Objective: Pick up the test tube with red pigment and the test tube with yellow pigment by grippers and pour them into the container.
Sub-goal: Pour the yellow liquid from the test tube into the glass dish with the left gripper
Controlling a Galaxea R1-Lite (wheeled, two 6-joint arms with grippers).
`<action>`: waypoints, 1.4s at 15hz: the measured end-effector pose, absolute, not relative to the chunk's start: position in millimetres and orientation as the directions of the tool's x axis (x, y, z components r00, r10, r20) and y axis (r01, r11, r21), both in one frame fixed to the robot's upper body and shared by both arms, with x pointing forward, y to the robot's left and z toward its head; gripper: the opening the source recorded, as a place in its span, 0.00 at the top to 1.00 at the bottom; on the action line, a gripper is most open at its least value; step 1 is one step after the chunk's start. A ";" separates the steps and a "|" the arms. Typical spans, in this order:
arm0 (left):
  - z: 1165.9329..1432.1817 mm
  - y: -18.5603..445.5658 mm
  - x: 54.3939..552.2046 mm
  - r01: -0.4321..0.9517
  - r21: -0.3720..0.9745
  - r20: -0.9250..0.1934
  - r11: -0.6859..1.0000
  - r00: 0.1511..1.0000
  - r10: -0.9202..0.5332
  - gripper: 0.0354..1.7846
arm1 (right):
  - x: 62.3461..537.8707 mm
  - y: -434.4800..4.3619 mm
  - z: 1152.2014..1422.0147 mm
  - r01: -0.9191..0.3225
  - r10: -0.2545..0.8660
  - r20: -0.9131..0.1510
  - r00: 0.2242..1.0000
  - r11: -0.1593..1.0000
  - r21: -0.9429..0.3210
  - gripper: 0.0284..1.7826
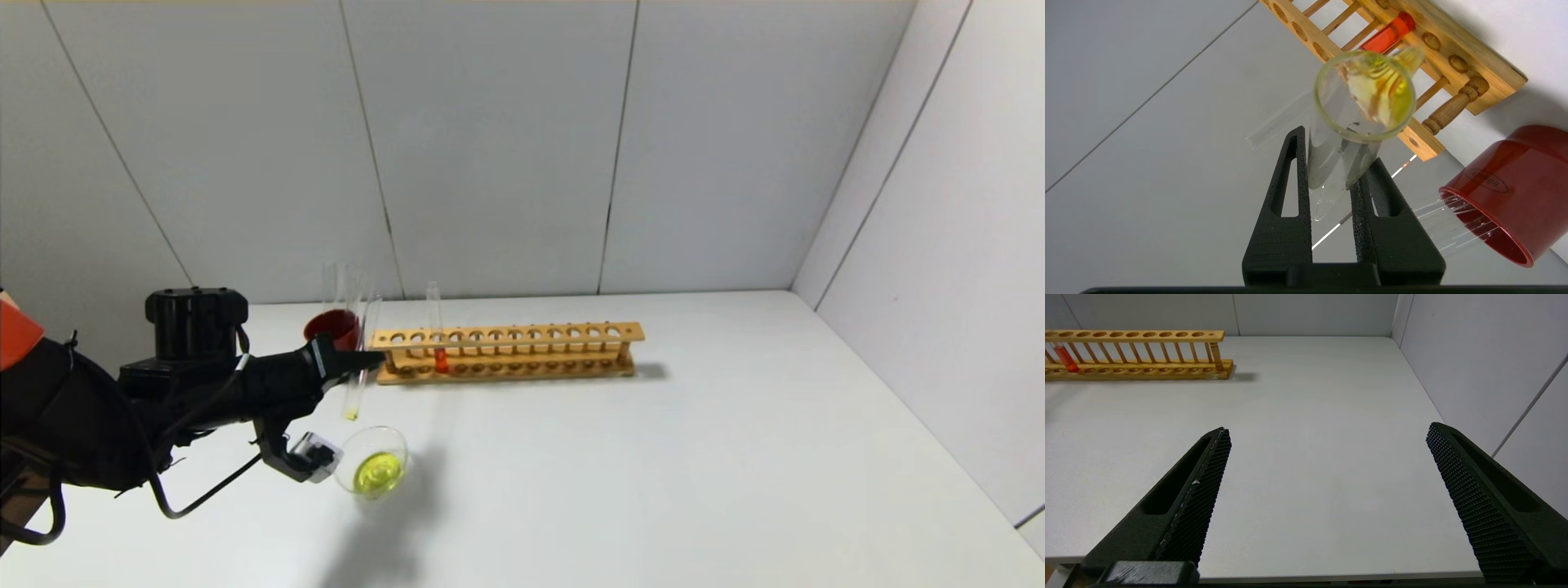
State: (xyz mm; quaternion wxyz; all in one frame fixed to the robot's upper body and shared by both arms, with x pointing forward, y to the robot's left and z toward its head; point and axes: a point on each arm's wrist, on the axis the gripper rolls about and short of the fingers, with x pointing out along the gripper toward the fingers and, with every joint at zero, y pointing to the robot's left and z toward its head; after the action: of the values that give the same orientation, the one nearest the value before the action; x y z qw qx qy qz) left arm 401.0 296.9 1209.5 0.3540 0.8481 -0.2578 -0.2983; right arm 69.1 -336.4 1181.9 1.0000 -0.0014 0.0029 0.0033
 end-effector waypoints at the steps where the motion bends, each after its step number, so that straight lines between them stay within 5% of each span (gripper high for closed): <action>1: 1209.7 296.9 400.9 -0.227 0.753 -0.323 -0.617 0.689 -0.648 0.83 | 69.1 -336.4 1181.9 -0.007 0.007 -0.006 1.000 1.000 -0.003 0.02; 14: 1218.4 294.4 396.6 -0.274 0.720 -0.306 -0.637 0.699 -0.646 0.83 | 69.1 -336.4 1181.9 -0.006 0.006 -0.006 1.000 1.000 -0.003 0.02; 21: 1230.1 290.9 391.7 -0.062 0.840 -0.284 -0.539 0.797 -0.534 0.83 | 69.1 -336.4 1181.9 -0.007 0.007 -0.006 1.000 1.000 -0.003 0.02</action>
State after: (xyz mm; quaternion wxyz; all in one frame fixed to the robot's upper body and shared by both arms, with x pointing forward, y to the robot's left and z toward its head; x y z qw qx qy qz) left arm 391.7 290.9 1230.1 0.4460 0.8363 -0.1780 -0.2646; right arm 69.1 -336.4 1181.9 1.0000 -0.0014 0.0029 0.0035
